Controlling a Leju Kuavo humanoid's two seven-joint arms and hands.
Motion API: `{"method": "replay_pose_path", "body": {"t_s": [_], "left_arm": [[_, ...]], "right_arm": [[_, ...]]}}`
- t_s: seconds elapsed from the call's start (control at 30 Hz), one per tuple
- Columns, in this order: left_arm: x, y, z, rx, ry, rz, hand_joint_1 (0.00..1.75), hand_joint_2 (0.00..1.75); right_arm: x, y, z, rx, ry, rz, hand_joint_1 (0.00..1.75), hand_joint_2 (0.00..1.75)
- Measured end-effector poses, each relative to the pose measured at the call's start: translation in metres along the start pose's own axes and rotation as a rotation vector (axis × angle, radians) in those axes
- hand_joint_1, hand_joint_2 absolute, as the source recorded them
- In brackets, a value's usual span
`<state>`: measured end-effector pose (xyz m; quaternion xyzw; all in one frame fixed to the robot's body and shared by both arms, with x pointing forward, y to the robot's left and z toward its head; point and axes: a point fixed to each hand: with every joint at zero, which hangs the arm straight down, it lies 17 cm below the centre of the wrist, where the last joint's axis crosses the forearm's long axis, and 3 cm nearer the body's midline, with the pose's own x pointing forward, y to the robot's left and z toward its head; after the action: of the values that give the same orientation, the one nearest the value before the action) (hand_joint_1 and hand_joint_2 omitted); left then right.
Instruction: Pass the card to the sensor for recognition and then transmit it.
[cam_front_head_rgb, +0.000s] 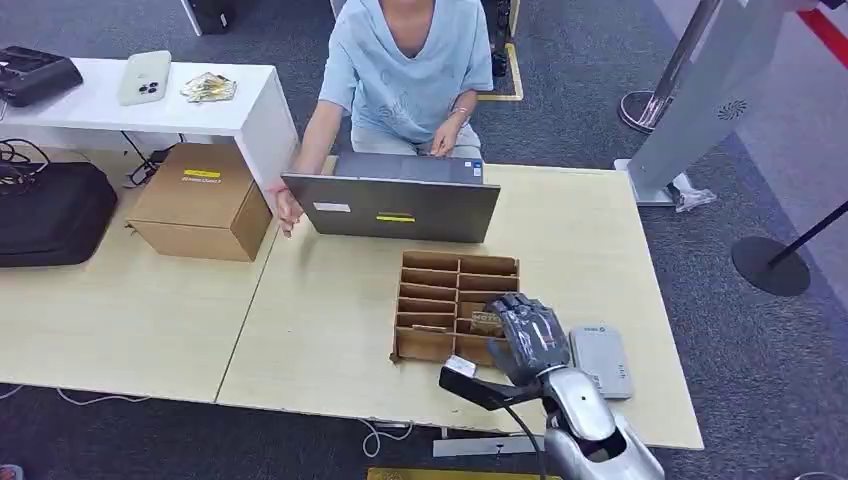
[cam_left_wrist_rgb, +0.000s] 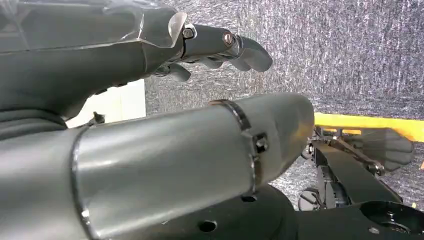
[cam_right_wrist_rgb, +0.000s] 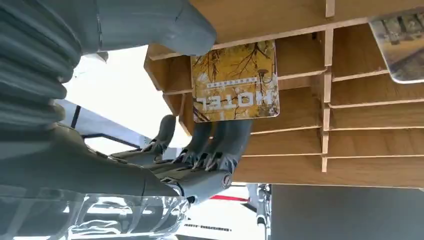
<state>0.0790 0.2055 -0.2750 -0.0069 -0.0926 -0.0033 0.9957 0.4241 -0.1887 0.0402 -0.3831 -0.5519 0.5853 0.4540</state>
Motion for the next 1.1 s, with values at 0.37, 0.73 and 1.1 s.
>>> {"method": "replay_pose_path", "body": {"t_s": [0.37,0.73,1.1], "left_arm": [[0.002,-0.001,0.0,0.001,-0.008,0.022,0.0,0.0],[0.002,0.0,0.0,0.002,-0.009,0.02,0.0,0.0],[0.002,0.0,0.0,0.003,-0.009,0.019,0.0,0.0]], "right_arm": [[0.0,-0.004,-0.004,-0.006,-0.003,0.006,1.43,1.75],[0.002,-0.004,-0.004,-0.007,-0.004,0.0,1.4,1.75],[0.004,-0.01,-0.003,-0.023,-0.006,-0.022,1.73,1.75]]}}
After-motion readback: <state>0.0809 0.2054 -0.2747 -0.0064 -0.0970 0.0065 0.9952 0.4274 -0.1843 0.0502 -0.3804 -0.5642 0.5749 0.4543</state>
